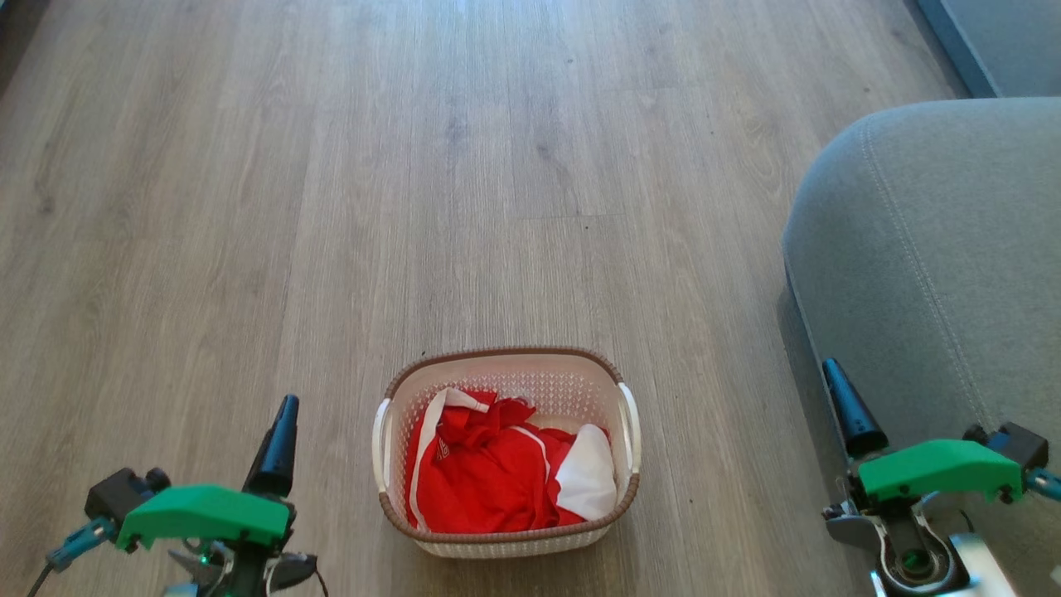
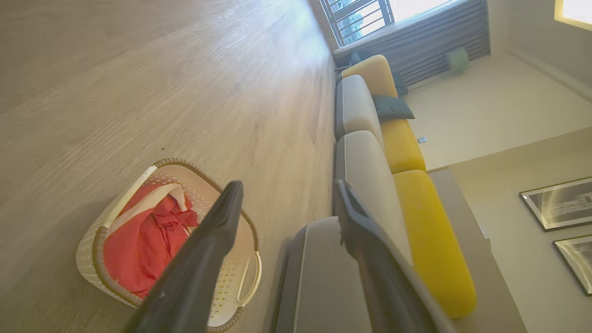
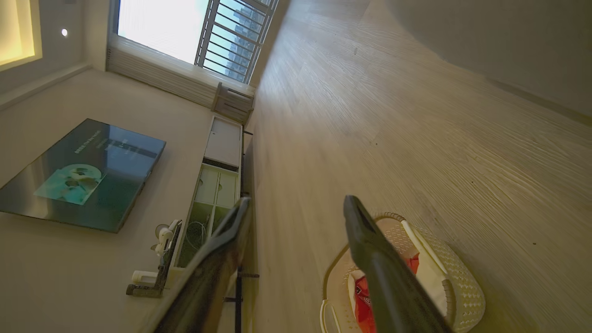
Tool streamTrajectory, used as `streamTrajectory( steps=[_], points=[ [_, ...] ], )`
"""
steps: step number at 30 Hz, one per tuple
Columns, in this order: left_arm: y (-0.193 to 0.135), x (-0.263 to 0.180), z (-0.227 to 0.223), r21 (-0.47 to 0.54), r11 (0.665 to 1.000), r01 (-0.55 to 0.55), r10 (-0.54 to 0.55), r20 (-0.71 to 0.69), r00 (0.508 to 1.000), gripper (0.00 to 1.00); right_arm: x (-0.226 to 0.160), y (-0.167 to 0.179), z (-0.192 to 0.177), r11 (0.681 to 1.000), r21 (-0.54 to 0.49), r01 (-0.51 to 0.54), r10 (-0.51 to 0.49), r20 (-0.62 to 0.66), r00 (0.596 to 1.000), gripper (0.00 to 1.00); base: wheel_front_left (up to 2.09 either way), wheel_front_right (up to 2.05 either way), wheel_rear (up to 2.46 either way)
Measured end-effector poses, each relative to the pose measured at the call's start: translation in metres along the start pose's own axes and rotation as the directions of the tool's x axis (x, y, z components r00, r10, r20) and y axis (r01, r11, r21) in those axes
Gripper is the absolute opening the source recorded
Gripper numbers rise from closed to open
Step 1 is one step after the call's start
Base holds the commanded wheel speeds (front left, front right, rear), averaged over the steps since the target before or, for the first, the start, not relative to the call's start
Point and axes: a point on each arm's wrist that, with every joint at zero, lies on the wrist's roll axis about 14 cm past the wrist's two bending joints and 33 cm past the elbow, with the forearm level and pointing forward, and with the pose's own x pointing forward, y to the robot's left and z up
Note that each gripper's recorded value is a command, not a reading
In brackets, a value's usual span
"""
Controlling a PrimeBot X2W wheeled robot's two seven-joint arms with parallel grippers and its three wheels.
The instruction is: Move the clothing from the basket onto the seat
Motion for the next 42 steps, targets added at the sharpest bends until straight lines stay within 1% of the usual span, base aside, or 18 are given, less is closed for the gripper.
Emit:
streamTrajectory(
  steps=[8, 13, 17, 18, 27, 28, 34, 42],
  points=[
    [-0.002, 0.004, 0.0, 0.125, 0.992, 0.002, -0.002, 0.001, 1.0, 1.0, 0.007, 0.01, -0.001, 0.993, -0.119, -0.025, 0.024, -0.01, 1.0, 1.0, 0.0, 0.0, 0.0],
    [-0.004, 0.006, 0.002, 0.202, 0.979, 0.006, -0.008, 0.007, 1.0, 1.0, 0.008, 0.007, -0.003, 0.982, -0.188, -0.021, 0.018, -0.021, 1.0, 1.0, 0.0, 0.0, 0.0],
    [-0.005, 0.008, 0.002, 0.26, 0.966, 0.01, -0.013, 0.008, 1.0, 1.0, 0.011, 0.012, -0.002, 0.969, -0.243, -0.034, 0.031, -0.016, 0.999, 1.0, 0.0, 0.0, 0.0],
    [-0.005, 0.008, 0.002, 0.288, 0.958, 0.011, -0.013, 0.007, 1.0, 1.0, 0.012, 0.012, -0.001, 0.963, -0.267, -0.034, 0.031, -0.016, 0.999, 1.0, 0.0, 0.0, 0.0],
    [-0.013, 0.012, 0.007, 0.416, 0.909, 0.031, -0.043, 0.02, 0.999, 1.0, 0.014, 0.014, 0.001, 0.926, -0.375, -0.043, 0.04, -0.016, 0.999, 1.0, 0.0, 0.0, 0.0],
    [-0.013, 0.012, 0.007, 0.416, 0.909, 0.031, -0.043, 0.02, 0.999, 1.0, 0.014, 0.014, 0.001, 0.926, -0.375, -0.043, 0.04, -0.016, 0.999, 1.0, 0.0, 0.0, 0.0],
    [-0.017, 0.014, 0.008, 0.489, 0.871, 0.035, -0.055, 0.027, 0.998, 1.0, 0.02, 0.027, 0.005, 0.892, -0.447, -0.07, 0.076, -0.005, 0.997, 1.0, 0.0, 0.0, 0.0],
    [-0.022, 0.016, 0.011, 0.577, 0.816, 0.038, -0.072, 0.036, 0.997, 1.0, 0.02, 0.029, 0.008, 0.839, -0.538, -0.076, 0.092, 0.003, 0.996, 1.0, 0.0, 0.0, 0.0]
  ],
)
